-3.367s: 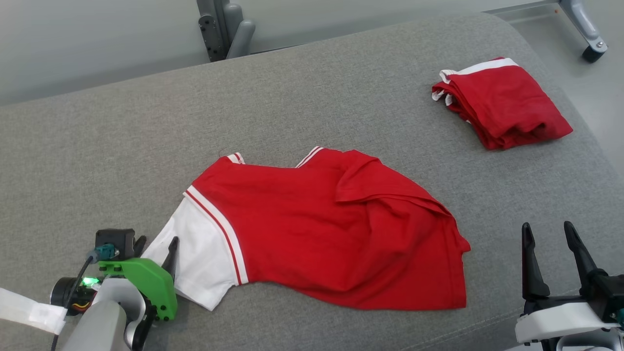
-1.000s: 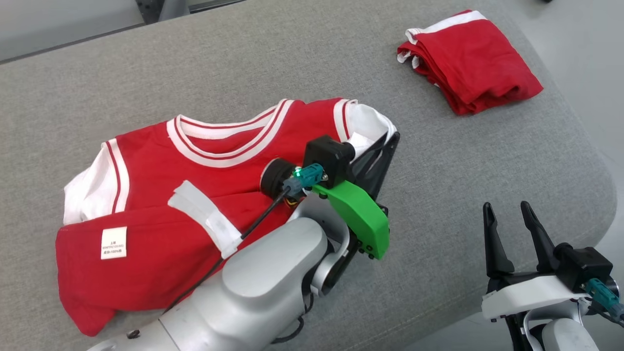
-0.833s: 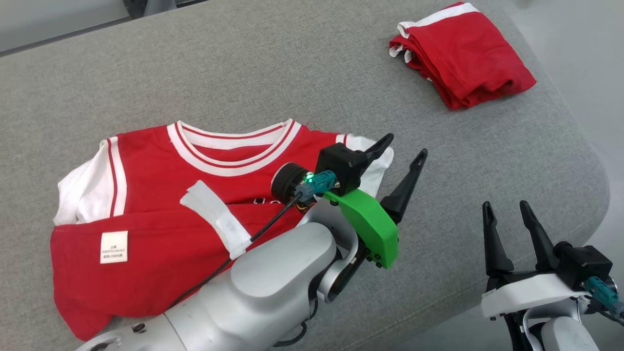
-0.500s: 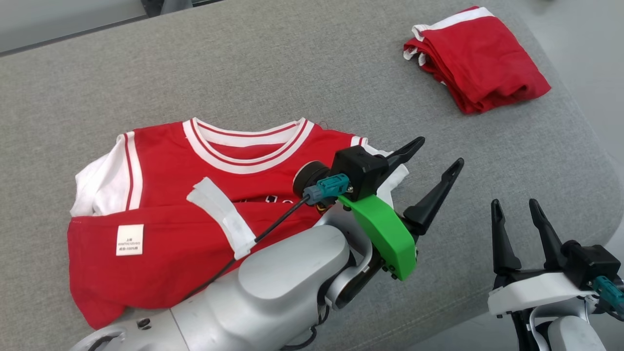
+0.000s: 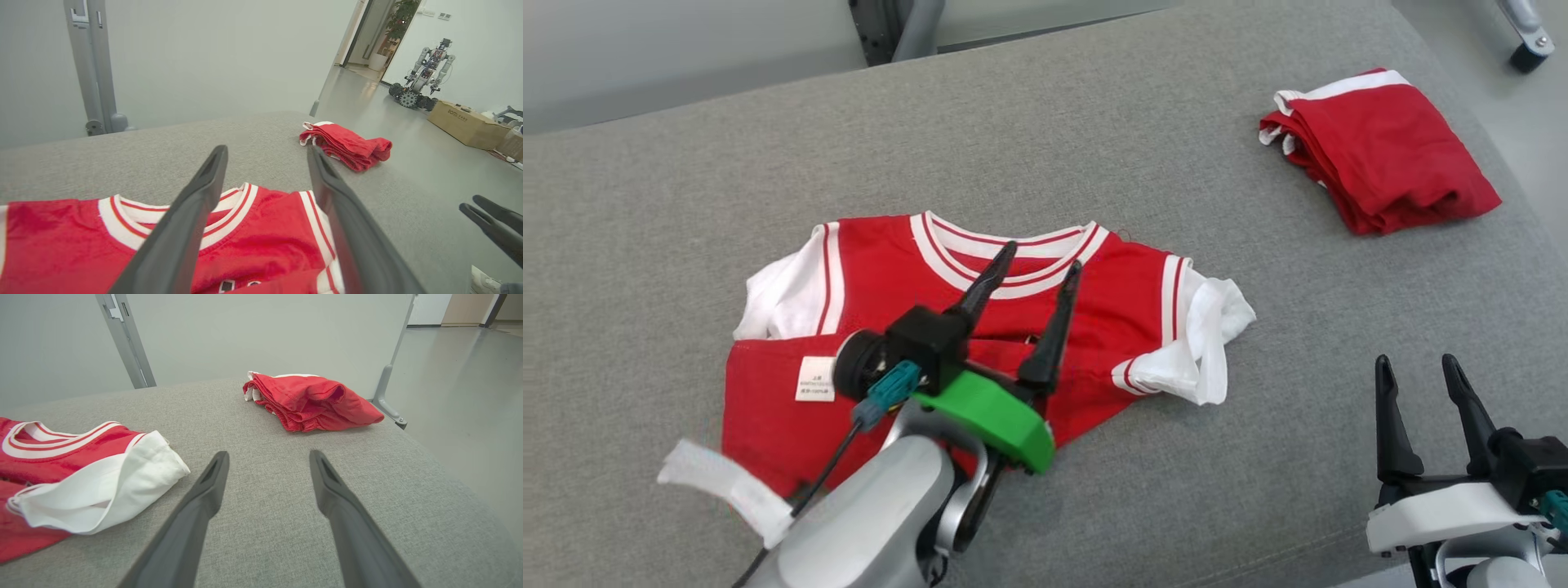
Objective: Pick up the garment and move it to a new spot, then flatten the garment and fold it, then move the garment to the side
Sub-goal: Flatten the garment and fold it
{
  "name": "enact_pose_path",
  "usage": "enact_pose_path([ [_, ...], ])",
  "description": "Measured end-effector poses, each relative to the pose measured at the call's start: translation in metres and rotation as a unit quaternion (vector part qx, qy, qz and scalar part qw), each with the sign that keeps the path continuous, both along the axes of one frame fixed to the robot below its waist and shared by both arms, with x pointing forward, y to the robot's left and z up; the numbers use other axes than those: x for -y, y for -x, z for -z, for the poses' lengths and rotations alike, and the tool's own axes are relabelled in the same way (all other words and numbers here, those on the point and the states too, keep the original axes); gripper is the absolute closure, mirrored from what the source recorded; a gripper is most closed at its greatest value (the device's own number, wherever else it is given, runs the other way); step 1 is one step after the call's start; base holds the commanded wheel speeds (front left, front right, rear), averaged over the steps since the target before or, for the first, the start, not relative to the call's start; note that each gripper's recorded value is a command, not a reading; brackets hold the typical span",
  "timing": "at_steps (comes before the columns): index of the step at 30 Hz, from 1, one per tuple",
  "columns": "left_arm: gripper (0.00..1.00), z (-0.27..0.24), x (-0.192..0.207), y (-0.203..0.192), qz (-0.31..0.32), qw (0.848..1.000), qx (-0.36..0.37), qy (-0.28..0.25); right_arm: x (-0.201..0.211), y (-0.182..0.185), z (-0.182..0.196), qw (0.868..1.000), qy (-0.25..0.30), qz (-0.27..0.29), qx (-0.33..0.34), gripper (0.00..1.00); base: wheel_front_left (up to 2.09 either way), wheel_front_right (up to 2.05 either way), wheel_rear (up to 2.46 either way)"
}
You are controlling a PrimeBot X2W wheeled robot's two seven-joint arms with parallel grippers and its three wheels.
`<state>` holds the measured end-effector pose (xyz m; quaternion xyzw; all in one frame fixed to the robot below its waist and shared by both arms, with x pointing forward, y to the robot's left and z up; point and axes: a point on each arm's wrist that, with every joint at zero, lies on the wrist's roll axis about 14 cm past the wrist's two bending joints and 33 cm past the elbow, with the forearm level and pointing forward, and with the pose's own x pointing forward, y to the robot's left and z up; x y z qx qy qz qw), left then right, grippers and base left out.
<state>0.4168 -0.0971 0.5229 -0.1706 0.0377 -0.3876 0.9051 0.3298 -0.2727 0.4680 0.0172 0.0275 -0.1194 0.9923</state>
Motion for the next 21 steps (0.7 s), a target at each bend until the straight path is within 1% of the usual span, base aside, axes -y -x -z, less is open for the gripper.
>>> enact_pose_path([
  [5, 0.0, 0.015, -0.064, -0.006, -0.1, 0.994, 0.007, -0.037, -0.007, 0.001, -0.001, 1.0, 0.004, -0.014, 0.001, 0.0, 0.0, 0.0, 0.0],
  [10, 0.0, 0.036, -0.122, -0.003, -0.191, 0.98, -0.02, -0.059, -0.016, -0.001, -0.005, 0.999, 0.007, -0.031, 0.008, 0.0, 0.0, 0.0, 0.0],
  [12, 0.0, 0.05, -0.142, 0.001, -0.219, 0.973, -0.043, -0.067, -0.02, -0.002, -0.006, 0.999, 0.006, -0.037, 0.011, 0.0, 0.0, 0.0, 0.0],
  [14, 0.0, 0.076, -0.163, 0.01, -0.235, 0.965, -0.079, -0.089, -0.028, -0.005, -0.01, 0.999, 0.008, -0.051, 0.018, 0.0, 0.0, 0.0, 0.0],
  [16, 0.0, 0.088, -0.176, 0.011, -0.243, 0.96, -0.1, -0.101, -0.032, -0.005, -0.011, 0.998, 0.008, -0.057, 0.021, 0.0, 0.0, 0.0, 0.0],
  [19, 0.0, 0.098, -0.192, 0.006, -0.254, 0.952, -0.136, -0.104, -0.036, -0.004, -0.013, 0.998, 0.009, -0.064, 0.023, 0.0, 0.0, 0.0, 0.0],
  [21, 0.0, 0.099, -0.198, -0.002, -0.253, 0.95, -0.146, -0.106, -0.036, -0.002, -0.012, 0.998, 0.009, -0.064, 0.021, 0.0, 0.0, 0.0, 0.0],
])
